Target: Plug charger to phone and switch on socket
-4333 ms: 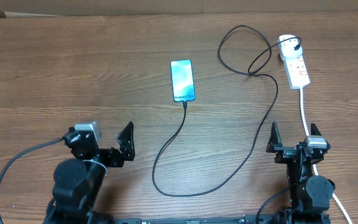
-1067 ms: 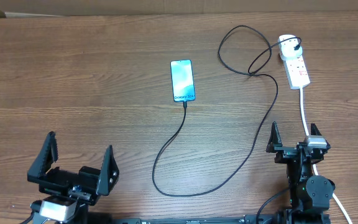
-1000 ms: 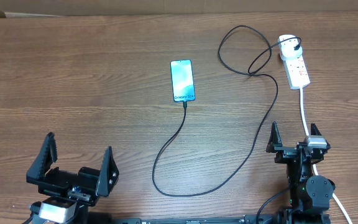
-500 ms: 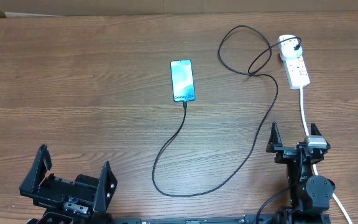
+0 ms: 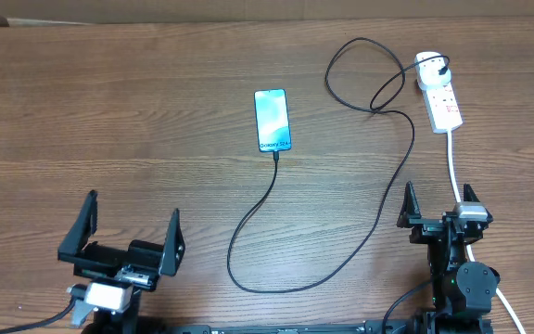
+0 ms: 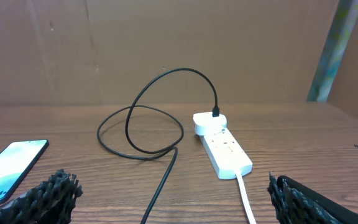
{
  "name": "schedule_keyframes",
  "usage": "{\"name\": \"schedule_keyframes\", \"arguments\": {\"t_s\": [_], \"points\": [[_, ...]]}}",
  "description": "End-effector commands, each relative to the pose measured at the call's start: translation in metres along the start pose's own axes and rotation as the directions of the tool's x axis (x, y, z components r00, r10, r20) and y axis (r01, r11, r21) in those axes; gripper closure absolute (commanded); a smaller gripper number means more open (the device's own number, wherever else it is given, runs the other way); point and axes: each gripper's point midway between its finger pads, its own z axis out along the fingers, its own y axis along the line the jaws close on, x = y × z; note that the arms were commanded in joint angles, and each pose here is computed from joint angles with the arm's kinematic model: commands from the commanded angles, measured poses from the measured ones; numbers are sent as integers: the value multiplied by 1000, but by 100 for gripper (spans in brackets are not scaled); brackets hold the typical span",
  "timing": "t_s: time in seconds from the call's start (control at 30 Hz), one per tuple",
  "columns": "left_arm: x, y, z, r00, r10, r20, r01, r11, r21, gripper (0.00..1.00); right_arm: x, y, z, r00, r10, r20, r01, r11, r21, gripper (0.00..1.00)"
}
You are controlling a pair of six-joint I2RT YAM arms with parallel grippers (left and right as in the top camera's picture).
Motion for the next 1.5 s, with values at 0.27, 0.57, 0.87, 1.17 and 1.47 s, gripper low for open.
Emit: {"name": "schedule_keyframes", "arguments": {"t_s": [0.27, 0.57, 0.87, 1.17, 1.47], "points": [[47, 18, -12, 996, 6, -91, -17, 994, -112, 0, 2, -1, 0, 1000, 5, 5, -5, 1000, 4, 0], [83, 17, -22, 986, -8, -166, -11, 993, -115, 0, 2, -1, 0, 1000, 5, 5, -5, 1000, 3, 0], [115, 37, -33, 954, -149, -260, 78, 961, -266, 0, 2, -1, 0, 1000, 5, 5, -5, 1000, 4, 0], [159, 34, -51, 882, -192, -430, 67, 955, -288, 0, 2, -1, 0, 1000, 5, 5, -5, 1000, 4, 0], [202, 34, -82, 761, -301, -575, 86, 925, -371, 0, 2, -1, 0, 1000, 5, 5, -5, 1000, 4, 0]]}}
